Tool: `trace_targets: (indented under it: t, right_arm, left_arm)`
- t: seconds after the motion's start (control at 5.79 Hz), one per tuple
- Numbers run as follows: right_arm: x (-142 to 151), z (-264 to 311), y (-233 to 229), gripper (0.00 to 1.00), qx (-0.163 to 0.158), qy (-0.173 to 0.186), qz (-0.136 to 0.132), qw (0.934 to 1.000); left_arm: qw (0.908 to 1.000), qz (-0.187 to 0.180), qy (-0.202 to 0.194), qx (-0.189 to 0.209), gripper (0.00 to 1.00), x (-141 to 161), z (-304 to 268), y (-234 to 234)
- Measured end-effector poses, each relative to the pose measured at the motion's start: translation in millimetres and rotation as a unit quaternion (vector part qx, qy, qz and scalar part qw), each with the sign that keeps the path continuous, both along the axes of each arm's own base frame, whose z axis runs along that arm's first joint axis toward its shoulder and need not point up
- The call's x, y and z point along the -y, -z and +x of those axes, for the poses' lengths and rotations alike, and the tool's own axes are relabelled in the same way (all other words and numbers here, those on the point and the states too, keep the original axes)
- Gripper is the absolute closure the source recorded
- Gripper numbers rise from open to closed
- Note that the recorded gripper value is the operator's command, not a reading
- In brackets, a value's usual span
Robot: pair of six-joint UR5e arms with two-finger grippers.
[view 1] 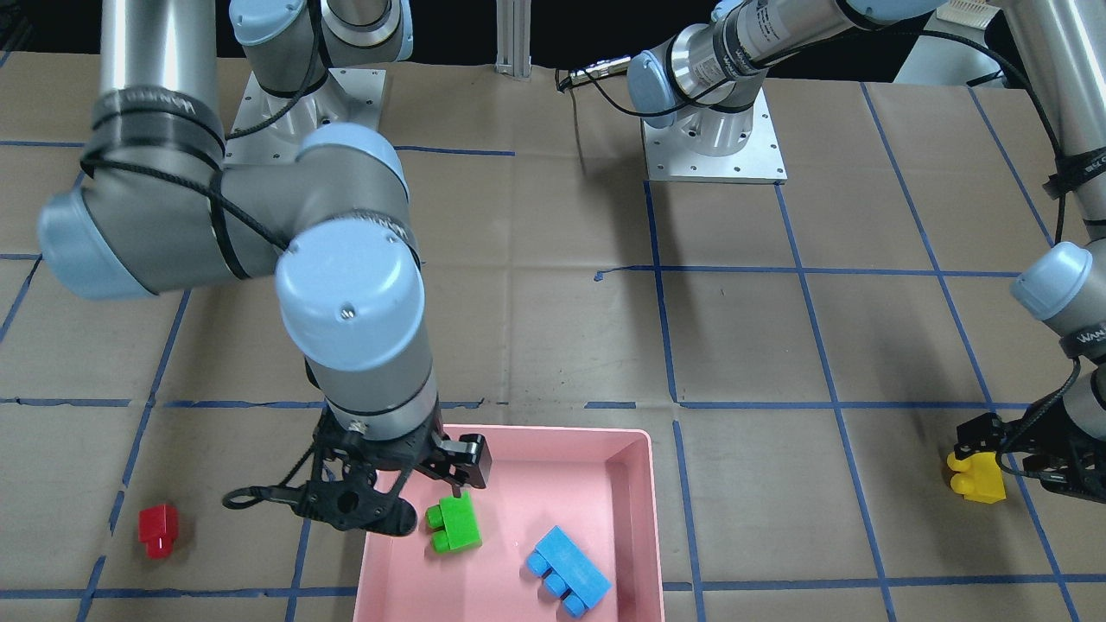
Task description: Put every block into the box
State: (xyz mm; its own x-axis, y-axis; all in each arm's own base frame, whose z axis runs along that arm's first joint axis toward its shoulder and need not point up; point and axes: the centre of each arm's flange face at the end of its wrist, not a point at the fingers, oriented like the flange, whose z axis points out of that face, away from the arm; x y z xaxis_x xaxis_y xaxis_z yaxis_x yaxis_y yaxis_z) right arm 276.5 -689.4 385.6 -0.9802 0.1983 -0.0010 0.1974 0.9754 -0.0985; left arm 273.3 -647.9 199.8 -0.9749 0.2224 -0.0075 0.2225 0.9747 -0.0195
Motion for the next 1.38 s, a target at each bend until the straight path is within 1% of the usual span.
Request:
trace_targets:
  t: [0.17, 0.35, 0.52, 0.69, 0.86, 1.04, 1.21, 1.38]
  right_arm:
    - [0, -37, -14, 0.0, -0.004, -0.002, 0.017, 0.9998]
    - [8, -89, -20, 0.0, -0.003, -0.019, 0.033, 0.9993]
    - [18, -145, -18, 0.0, -0.001, -0.044, 0.044, 0.998]
    - [27, -195, -9, 0.0, 0.0, -0.08, 0.051, 0.9955]
    - [40, -235, 15, 0.0, 0.002, -0.134, 0.061, 0.9891]
    - [58, -266, 52, 0.0, 0.002, -0.187, 0.062, 0.9804]
    - [75, -284, 91, 0.0, -0.003, -0.241, 0.053, 0.9691]
    - [87, -291, 124, 0.0, -0.007, -0.29, 0.05, 0.9556]
  left_arm:
    - [1.0, 0.005, -0.002, -0.003, 0.01, 1, 0, 8]
    - [1.0, 0.007, -0.003, -0.004, 0.01, 1, 1, 14]
    - [0.9999, 0.01, -0.003, -0.007, 0.02, 2, 1, 21]
    - [0.9999, 0.012, -0.005, -0.009, 0.06, 3, 1, 28]
    - [0.9998, 0.013, -0.006, -0.01, 0.17, 3, 0, 30]
    - [0.9998, 0.013, -0.007, -0.011, 0.3, 4, -1, 31]
    - [0.9998, 0.012, -0.007, -0.011, 0.42, 4, -2, 31]
    - [0.9998, 0.012, -0.008, -0.011, 0.63, 5, -3, 30]
